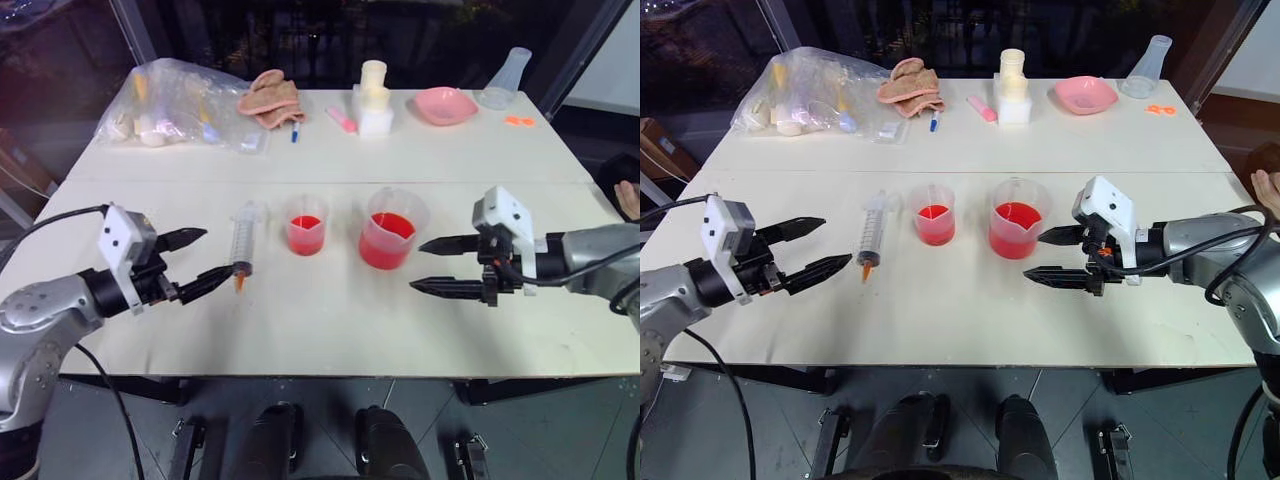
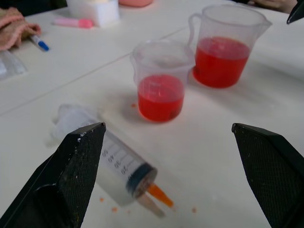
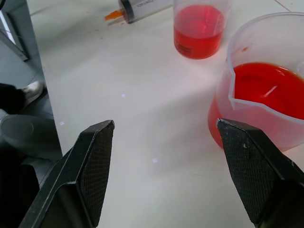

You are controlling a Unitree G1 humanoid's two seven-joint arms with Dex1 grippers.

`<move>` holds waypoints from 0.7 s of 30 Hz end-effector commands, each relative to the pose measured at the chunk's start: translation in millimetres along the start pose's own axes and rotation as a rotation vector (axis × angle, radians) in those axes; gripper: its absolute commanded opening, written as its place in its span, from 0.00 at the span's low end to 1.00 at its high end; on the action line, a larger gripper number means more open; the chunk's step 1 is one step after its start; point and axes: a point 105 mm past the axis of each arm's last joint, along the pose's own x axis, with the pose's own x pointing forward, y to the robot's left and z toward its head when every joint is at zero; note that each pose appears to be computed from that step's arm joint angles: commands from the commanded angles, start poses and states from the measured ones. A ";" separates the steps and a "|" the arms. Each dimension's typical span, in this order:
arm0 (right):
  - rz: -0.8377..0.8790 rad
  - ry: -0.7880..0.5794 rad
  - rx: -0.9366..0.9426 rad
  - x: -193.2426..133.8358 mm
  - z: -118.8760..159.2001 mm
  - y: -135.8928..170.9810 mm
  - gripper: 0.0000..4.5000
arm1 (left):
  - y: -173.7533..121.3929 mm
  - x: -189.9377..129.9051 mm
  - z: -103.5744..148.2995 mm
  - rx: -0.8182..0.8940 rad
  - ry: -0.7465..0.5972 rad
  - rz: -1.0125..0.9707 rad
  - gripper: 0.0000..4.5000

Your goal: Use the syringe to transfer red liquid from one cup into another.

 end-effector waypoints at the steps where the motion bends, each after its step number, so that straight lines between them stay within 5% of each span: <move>1: -0.017 -0.019 -0.046 -4.2 9.2 -3.0 0.80 | 1.9 -3.4 10.9 0.047 -0.020 0.020 1.00; 21: -0.056 -0.015 -0.060 -8.2 8.9 -6.0 0.80 | -4.8 5.1 4.8 0.076 0.009 -0.059 1.00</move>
